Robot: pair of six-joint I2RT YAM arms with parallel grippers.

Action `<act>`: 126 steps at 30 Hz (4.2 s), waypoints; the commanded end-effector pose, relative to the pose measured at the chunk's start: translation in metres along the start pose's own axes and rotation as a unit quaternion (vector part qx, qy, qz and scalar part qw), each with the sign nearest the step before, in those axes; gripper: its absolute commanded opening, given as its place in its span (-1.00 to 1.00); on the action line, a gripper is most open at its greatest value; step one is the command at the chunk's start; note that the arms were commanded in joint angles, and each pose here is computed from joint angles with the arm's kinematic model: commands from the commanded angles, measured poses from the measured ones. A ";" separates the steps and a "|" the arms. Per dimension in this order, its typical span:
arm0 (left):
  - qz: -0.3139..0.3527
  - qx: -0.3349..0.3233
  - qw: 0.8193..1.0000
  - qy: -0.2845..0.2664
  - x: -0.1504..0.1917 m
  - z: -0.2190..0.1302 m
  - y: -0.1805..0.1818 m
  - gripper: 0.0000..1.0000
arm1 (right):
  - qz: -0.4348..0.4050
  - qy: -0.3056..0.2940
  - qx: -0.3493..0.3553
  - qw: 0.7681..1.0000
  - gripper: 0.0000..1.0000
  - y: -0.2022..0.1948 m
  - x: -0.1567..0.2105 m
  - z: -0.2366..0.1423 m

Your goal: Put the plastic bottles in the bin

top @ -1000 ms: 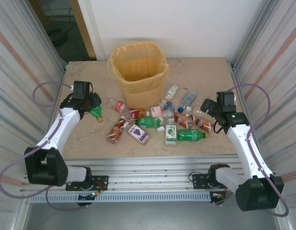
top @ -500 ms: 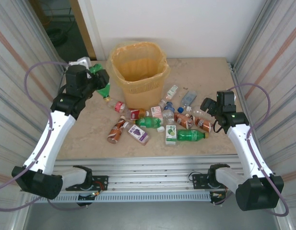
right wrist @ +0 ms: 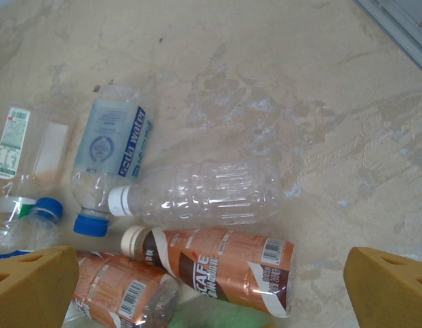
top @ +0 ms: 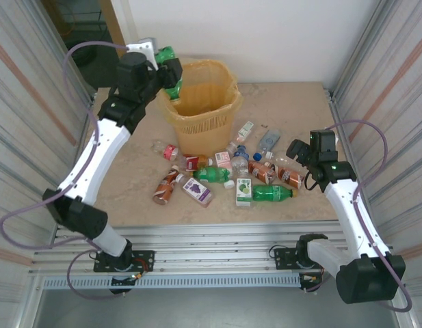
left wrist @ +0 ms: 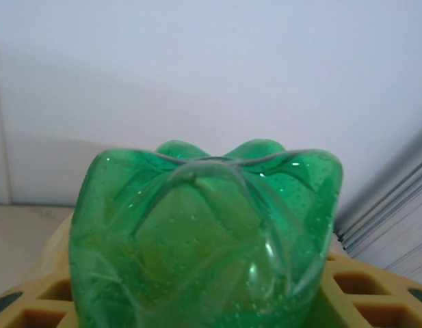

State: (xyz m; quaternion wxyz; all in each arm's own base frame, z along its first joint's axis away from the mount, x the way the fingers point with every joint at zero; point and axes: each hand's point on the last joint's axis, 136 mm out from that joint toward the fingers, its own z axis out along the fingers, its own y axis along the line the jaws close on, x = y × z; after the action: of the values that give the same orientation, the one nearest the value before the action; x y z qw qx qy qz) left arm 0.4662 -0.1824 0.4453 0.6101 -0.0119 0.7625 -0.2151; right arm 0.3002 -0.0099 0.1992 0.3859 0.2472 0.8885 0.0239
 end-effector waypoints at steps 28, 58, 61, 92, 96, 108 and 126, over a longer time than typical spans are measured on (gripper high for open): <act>0.135 0.001 0.980 0.149 0.121 0.122 0.004 0.22 | 0.009 -0.006 0.008 1.000 0.95 -0.007 0.002 -0.010; 0.135 0.051 0.989 -0.003 -0.004 -0.014 -0.040 0.97 | 0.009 -0.007 0.004 1.000 0.95 -0.003 -0.001 -0.009; 0.131 0.029 0.991 -0.012 -0.001 -0.036 -0.027 0.97 | 0.009 -0.007 0.006 1.000 0.95 -0.004 0.000 -0.009; 0.065 -0.141 0.934 0.323 0.301 -0.148 0.125 0.97 | 0.018 0.007 0.013 1.000 0.95 -0.002 0.003 0.006; 0.064 -0.153 0.914 0.370 0.326 -0.145 0.132 0.95 | 0.018 0.005 0.018 1.000 0.95 -0.004 0.003 0.005; 0.065 -0.172 0.872 0.453 0.377 -0.142 0.145 0.82 | 0.016 0.004 0.030 0.999 0.95 -0.008 0.003 0.005; 0.032 -0.200 0.832 0.516 0.422 -0.159 0.159 0.57 | 0.015 0.007 0.031 0.999 0.95 -0.007 0.002 0.008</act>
State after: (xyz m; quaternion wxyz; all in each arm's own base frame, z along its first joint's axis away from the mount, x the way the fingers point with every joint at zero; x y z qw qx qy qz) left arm 0.2580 -0.1100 0.0347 0.1412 0.0202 0.9897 -0.0148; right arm 0.3022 -0.0148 0.1919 0.3772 0.2633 0.8879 0.0106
